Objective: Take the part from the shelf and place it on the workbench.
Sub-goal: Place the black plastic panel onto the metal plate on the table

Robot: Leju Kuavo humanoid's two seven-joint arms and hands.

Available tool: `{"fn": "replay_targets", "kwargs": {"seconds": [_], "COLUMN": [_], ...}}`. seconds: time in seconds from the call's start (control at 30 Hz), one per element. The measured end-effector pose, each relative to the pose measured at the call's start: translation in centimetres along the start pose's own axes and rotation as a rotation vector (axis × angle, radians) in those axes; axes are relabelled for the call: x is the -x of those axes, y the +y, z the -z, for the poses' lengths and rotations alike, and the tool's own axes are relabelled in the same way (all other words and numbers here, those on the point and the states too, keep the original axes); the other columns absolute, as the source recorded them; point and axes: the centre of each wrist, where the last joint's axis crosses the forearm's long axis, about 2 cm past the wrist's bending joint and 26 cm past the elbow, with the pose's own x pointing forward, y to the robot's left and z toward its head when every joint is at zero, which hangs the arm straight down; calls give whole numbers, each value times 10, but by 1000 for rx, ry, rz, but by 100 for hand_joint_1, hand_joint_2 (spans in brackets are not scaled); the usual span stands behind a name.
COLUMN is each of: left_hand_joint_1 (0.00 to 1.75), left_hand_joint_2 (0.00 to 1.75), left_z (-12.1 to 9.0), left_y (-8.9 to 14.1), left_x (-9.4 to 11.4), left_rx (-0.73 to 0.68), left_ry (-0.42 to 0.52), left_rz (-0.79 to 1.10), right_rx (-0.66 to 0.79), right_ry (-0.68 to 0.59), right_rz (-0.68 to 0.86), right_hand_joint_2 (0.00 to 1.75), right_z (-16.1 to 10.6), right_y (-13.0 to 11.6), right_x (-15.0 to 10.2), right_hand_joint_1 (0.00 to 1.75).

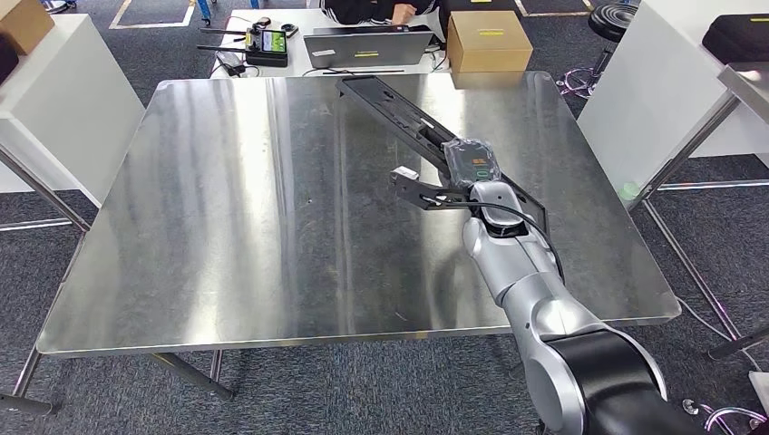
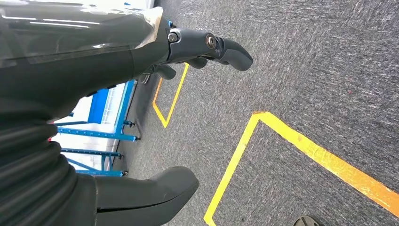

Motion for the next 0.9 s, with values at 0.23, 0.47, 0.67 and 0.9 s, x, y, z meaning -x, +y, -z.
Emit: {"fn": "replay_targets", "kwargs": {"seconds": [0.23,0.47,0.67,0.9], "left_hand_joint_1": [0,0,0,0], "left_hand_joint_2": [175,0,0,0], "left_z": [0,0,0,-1], "left_y": [-1,-1,-2,-3], "left_x": [0,0,0,1], "left_rx": [20,11,1,-7], "left_ry": [-1,1,1,2], "left_rz": [15,5,0,-6], "right_rx": [-11,-11,-6,1], "right_ry": [-4,-9,-7,1], "right_rz": [-1,-14,-16,-25], "right_hand_joint_2": [0,0,0,0], "right_z": [-1,0,1,2], "right_y": [2,2,-1,-4], "right_x": [1,-1,-4,-6], "right_hand_joint_1": [0,0,0,0]}}
